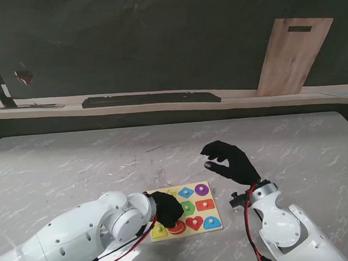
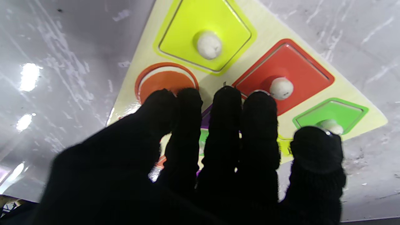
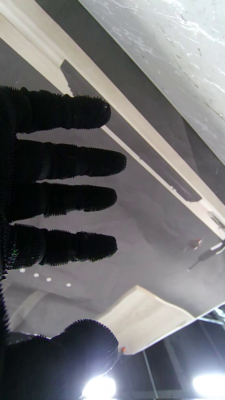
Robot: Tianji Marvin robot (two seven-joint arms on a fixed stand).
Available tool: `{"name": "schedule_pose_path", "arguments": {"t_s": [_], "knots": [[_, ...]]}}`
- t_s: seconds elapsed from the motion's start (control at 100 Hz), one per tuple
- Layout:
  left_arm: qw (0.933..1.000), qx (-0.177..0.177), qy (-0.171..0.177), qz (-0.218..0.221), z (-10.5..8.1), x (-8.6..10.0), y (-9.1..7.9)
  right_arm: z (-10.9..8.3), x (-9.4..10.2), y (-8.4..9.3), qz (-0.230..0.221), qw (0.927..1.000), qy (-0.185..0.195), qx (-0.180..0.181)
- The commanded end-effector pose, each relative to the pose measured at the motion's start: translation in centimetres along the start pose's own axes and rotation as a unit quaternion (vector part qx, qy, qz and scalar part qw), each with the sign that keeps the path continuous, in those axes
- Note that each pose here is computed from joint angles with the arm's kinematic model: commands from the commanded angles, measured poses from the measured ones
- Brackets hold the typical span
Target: Fit puzzle pieces into a puzzle board
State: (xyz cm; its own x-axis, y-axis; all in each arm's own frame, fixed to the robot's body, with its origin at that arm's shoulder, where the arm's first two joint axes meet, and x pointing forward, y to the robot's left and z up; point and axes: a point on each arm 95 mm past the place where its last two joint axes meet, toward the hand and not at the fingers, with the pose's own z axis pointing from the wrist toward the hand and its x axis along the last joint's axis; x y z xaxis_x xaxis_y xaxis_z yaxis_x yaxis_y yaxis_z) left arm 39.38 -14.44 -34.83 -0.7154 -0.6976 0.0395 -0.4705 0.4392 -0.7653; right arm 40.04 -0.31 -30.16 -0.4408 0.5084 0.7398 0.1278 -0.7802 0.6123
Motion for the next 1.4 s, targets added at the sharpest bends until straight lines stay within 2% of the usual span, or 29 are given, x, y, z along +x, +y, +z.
{"name": "schedule_pose_path", "arguments": {"t_s": [0.0, 0.91, 1.39], "knots": [[1.0, 0.002, 0.0, -0.004, 0.13, 0.02, -0.25, -0.12, 0.12, -0.32, 0.002, 1.0, 0.001, -0.001], [0.9999, -0.011, 0.003, 0.004, 0.7, 0.18, -0.25, -0.12, 0.11, -0.28, 0.001, 1.0, 0.001, -0.003], [0.9987, -0.005, 0.005, 0.05, 0.65, -0.2, -0.57, -0.12, 0.11, -0.28, 0.001, 1.0, 0.001, -0.003]]}}
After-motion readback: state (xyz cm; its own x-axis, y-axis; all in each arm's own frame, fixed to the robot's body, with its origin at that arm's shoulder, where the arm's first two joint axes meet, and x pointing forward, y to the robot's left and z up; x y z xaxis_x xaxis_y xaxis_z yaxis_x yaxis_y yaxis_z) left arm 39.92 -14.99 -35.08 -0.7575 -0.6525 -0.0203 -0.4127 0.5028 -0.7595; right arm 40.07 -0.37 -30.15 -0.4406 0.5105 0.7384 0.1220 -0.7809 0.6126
